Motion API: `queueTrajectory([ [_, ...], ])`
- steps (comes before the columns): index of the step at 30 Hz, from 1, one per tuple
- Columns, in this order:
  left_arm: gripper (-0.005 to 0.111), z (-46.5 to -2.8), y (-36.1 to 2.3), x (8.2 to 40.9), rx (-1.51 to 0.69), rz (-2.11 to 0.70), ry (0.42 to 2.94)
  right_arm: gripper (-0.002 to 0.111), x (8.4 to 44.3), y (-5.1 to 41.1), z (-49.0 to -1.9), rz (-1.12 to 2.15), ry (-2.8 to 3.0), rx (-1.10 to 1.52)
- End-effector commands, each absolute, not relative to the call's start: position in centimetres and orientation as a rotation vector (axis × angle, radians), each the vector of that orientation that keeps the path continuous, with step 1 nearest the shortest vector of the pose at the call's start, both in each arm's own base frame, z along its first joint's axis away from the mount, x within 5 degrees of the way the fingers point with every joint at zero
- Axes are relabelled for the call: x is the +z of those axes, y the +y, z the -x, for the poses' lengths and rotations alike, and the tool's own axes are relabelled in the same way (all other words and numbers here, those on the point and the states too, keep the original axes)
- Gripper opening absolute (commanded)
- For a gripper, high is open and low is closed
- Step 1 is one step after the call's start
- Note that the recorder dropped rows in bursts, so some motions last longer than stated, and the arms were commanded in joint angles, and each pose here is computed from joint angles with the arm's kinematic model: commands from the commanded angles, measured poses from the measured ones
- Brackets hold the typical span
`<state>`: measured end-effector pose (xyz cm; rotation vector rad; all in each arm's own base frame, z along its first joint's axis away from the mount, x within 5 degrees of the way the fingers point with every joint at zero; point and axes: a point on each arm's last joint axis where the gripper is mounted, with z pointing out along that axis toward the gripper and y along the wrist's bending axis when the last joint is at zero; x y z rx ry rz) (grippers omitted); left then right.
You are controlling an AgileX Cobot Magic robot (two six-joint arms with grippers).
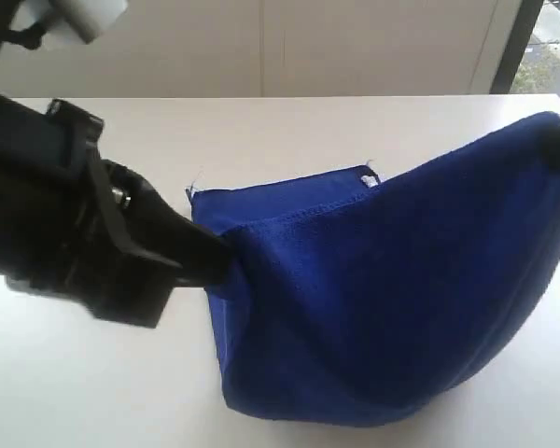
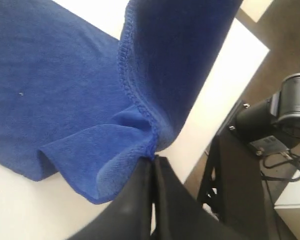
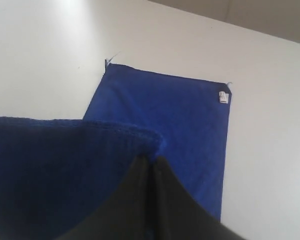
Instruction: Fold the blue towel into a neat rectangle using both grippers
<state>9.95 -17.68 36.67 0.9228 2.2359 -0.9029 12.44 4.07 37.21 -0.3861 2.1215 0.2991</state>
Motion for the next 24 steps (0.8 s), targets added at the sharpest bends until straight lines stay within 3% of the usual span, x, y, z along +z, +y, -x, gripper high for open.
queueTrajectory([
  [1,0.000,-11.6,-18.1,35.1,-0.731,-0.855,2.311,0.000,36.1,4.4,-15.7,0.370,2.149,0.276],
  [9,0.000,-16.8,-17.3,33.0,-0.302,-0.635,2.326,0.000,32.7,4.7,-22.9,0.311,2.170,0.195],
  [14,0.000,-20.4,-17.9,31.5,-0.275,-0.583,2.270,0.000,30.2,4.8,-26.7,0.304,2.152,0.117],
  [24,0.000,-26.8,-18.5,25.5,-0.260,-0.486,2.317,0.000,24.4,5.0,-32.3,0.264,2.138,0.044],
])
